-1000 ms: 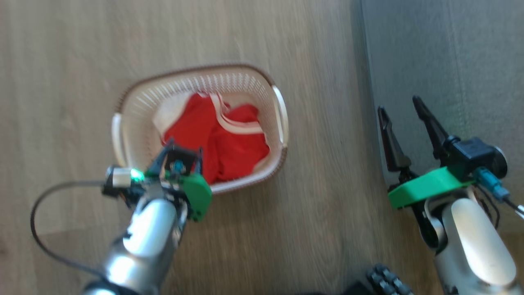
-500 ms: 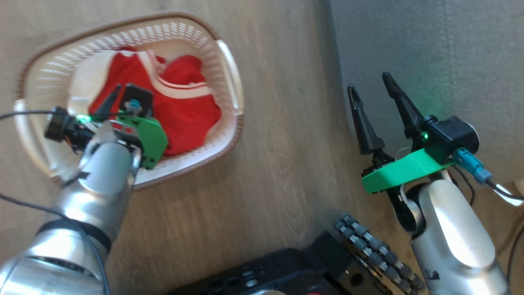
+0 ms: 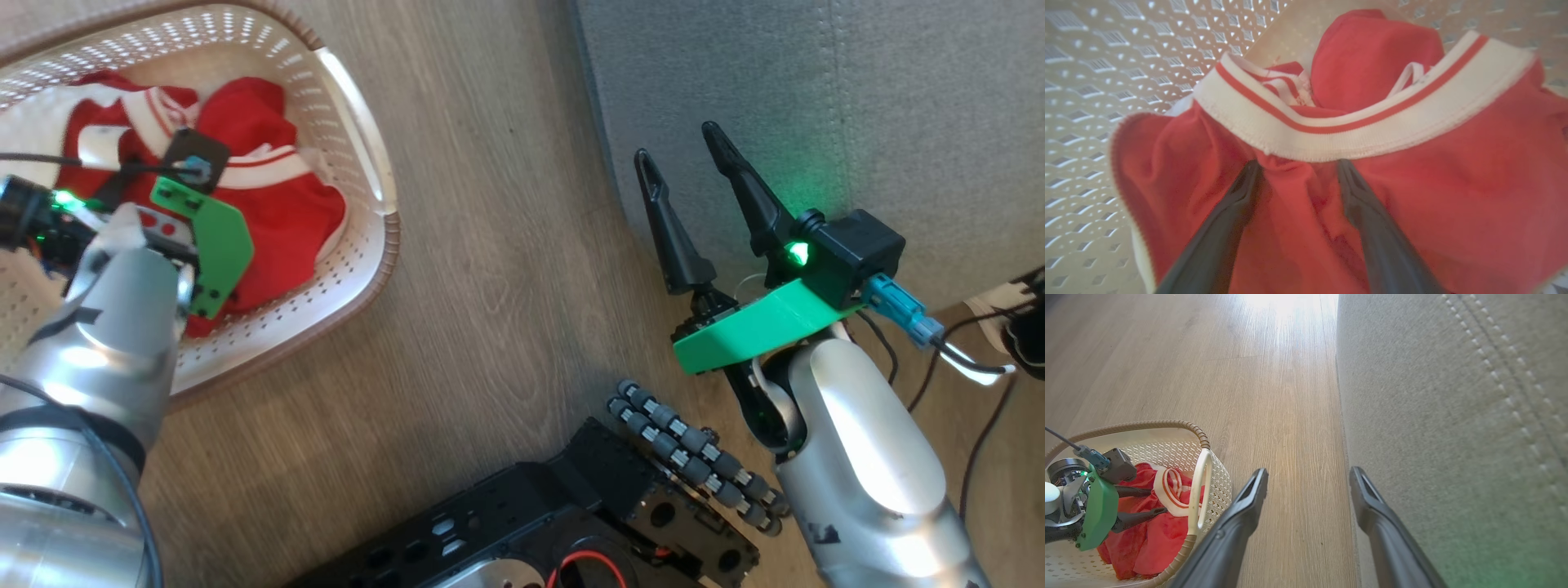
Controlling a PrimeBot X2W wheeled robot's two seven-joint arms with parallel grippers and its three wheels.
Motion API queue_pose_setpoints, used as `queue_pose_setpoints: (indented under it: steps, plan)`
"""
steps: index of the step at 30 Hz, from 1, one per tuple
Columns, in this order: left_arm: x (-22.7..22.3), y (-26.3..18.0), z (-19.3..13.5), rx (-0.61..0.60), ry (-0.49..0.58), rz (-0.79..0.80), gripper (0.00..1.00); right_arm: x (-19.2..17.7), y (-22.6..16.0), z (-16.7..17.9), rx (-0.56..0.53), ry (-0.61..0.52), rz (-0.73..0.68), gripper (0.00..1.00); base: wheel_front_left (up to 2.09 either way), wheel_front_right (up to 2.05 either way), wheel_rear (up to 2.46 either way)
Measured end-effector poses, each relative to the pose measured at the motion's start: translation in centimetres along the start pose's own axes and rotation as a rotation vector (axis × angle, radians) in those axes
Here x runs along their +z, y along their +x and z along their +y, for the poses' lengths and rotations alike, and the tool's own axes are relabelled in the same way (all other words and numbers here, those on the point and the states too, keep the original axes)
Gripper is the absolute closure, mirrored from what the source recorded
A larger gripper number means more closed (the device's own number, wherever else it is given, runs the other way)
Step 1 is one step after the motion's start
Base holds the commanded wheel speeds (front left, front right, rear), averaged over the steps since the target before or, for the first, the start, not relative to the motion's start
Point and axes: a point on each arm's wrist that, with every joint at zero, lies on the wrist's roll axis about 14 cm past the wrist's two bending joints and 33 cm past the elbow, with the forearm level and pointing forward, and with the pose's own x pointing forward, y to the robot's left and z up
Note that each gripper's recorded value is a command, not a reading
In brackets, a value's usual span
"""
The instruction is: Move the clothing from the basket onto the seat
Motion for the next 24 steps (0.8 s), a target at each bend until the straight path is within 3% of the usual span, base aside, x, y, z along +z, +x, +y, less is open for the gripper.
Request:
queue_pose_setpoints:
  steps: [7,8,9,10,11,24]
  plan:
    - [-1.0,0.7,0.1,0.016,0.021,0.087,0.0,-0.2,-0.2,-0.3,-0.015,0.018,0.006,0.0,0.0,0.0,0.0]
    - [-1.1,0.7,0.1,0.015,0.021,0.094,0.23,-0.2,-0.2,-0.4,-0.016,0.021,0.005,0.0,0.0,0.0,0.0]
    - [-1.1,0.6,0.1,0.014,0.021,0.098,0.76,-0.2,-0.2,-0.3,-0.016,0.022,0.005,0.0,0.0,0.0,0.0]
    - [-1.2,0.6,0.1,0.014,0.021,0.102,0.76,-0.2,-0.2,-0.3,-0.016,0.025,0.004,0.0,0.0,0.0,0.0]
    - [-1.2,0.6,0.1,0.012,0.02,0.103,1.0,-0.1,-0.2,-0.3,-0.016,0.028,0.004,0.0,0.0,0.0,0.0]
    - [1.2,-2.9,0.7,0.043,-0.03,0.001,1.0,2.8,-0.6,-0.1,-0.008,0.009,-0.074,0.0,0.0,0.0,0.0]
